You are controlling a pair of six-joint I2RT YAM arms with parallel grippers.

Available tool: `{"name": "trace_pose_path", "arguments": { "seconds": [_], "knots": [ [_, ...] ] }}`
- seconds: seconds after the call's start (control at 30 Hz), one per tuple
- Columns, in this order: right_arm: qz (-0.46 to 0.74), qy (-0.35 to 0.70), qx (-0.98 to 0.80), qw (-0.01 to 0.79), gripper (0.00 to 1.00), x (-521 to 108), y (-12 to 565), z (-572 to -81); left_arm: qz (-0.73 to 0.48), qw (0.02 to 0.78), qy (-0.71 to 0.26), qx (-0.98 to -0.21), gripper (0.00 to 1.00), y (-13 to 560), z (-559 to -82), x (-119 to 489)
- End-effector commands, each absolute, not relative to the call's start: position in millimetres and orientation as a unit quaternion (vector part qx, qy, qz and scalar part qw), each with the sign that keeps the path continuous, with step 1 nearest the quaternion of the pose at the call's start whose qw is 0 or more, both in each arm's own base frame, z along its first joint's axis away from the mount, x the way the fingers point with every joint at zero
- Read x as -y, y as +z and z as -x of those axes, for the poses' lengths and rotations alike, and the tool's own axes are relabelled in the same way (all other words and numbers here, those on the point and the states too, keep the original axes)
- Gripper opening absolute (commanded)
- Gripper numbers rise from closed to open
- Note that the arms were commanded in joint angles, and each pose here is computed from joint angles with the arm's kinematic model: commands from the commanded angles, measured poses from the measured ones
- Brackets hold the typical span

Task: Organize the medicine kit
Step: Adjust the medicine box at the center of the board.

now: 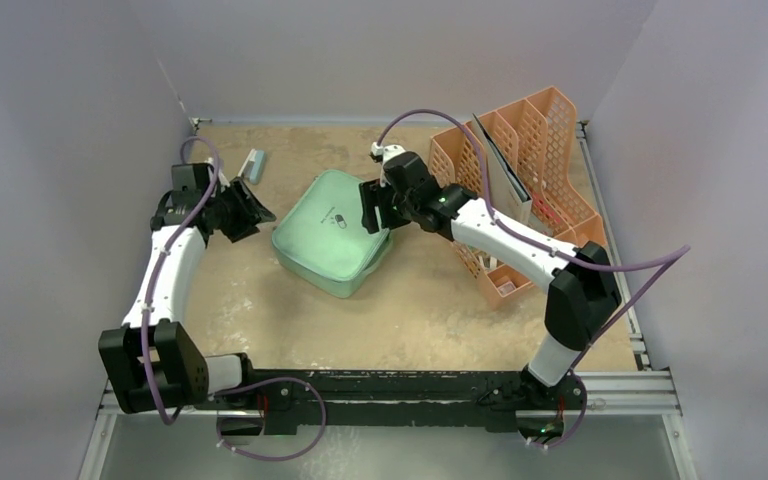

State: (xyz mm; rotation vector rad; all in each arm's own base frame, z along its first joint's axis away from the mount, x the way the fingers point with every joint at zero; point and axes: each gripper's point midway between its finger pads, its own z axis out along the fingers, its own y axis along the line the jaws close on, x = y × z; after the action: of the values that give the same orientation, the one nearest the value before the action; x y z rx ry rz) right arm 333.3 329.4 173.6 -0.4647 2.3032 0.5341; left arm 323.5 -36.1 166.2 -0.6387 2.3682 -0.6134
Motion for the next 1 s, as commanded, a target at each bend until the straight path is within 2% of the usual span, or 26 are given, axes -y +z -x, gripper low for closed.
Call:
{"name": "trace_pose_path", "arguments": {
  "seconds": [0.0, 0.3, 0.6, 0.97],
  "knots": [
    [0.195, 0.205, -0.889, 0.361, 0.71, -324.9, 195.6, -326.0, 0.254, 0.33, -0.197, -0.888, 0.48, 176.4, -344.3, 15.9],
    [0.274, 0.289, -0.844, 0.36, 0.65, -362.4, 210.7, -297.3, 0.26, 0.303, -0.222, -0.889, 0.49, 151.0, -371.1, 11.9],
    [0.362, 0.295, -0.814, 0.345, 0.64, -401.8, 191.9, -265.3, 0.271, 0.266, -0.291, -0.878, 0.43, 126.4, -386.9, 25.4],
    [0.407, 0.284, -0.804, 0.328, 0.65, -426.5, 165.7, -250.4, 0.303, 0.228, -0.316, -0.87, 0.45, 102.5, -394.3, 28.9]
  ]
}}
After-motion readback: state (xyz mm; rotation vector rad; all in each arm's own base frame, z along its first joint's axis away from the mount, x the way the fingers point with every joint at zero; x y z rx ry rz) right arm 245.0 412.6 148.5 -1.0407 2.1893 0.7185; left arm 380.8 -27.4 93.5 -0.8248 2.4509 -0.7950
